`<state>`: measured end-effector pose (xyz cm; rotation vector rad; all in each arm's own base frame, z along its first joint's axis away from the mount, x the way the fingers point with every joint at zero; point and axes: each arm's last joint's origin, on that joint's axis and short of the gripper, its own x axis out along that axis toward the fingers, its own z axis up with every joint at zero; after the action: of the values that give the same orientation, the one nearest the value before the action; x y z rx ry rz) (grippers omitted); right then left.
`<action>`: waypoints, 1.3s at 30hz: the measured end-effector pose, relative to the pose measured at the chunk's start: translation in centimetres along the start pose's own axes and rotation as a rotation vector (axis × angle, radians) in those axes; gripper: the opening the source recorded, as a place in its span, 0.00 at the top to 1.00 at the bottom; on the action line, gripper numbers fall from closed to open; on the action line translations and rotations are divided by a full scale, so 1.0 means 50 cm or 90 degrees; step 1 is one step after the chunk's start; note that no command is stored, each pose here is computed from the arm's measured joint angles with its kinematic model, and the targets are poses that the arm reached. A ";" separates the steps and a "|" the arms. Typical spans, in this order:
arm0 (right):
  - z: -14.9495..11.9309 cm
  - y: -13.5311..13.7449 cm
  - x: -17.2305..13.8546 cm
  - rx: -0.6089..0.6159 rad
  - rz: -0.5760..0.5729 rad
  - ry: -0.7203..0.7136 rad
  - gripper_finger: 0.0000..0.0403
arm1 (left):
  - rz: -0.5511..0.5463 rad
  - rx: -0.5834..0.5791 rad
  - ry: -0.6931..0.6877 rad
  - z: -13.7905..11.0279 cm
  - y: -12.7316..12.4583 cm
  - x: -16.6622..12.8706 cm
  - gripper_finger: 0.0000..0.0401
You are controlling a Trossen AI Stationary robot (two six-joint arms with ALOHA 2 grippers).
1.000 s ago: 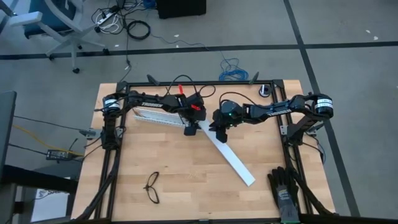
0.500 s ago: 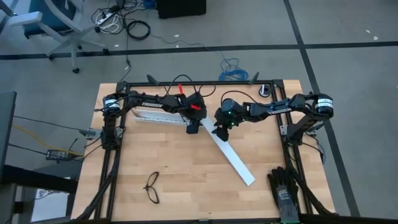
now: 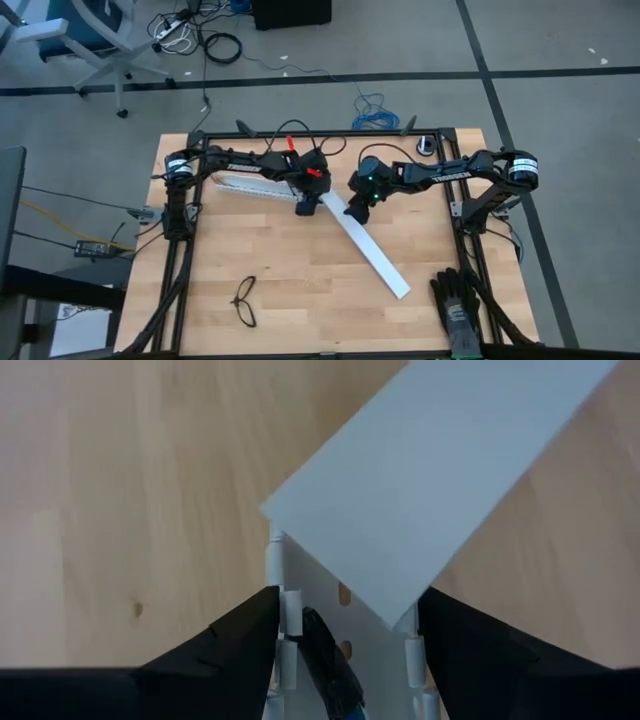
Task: Ziptie cables
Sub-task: Close the white cable duct lid
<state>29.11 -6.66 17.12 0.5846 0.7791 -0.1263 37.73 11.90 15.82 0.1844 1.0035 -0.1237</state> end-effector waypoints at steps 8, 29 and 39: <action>-0.006 0.013 0.004 -0.009 0.016 0.008 0.47 | -0.013 0.124 0.004 -0.002 -0.002 0.000 0.42; -0.023 0.132 -0.028 -0.054 -0.038 -0.121 0.47 | -0.005 0.199 -0.003 -0.001 -0.001 0.001 0.42; -0.049 0.137 0.050 -0.010 0.089 -0.030 0.47 | -0.004 0.186 -0.003 -0.001 -0.001 0.001 0.42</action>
<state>31.52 0.61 17.09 0.6168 0.6913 -0.0052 37.73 11.88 15.76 0.4475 0.9787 -0.2762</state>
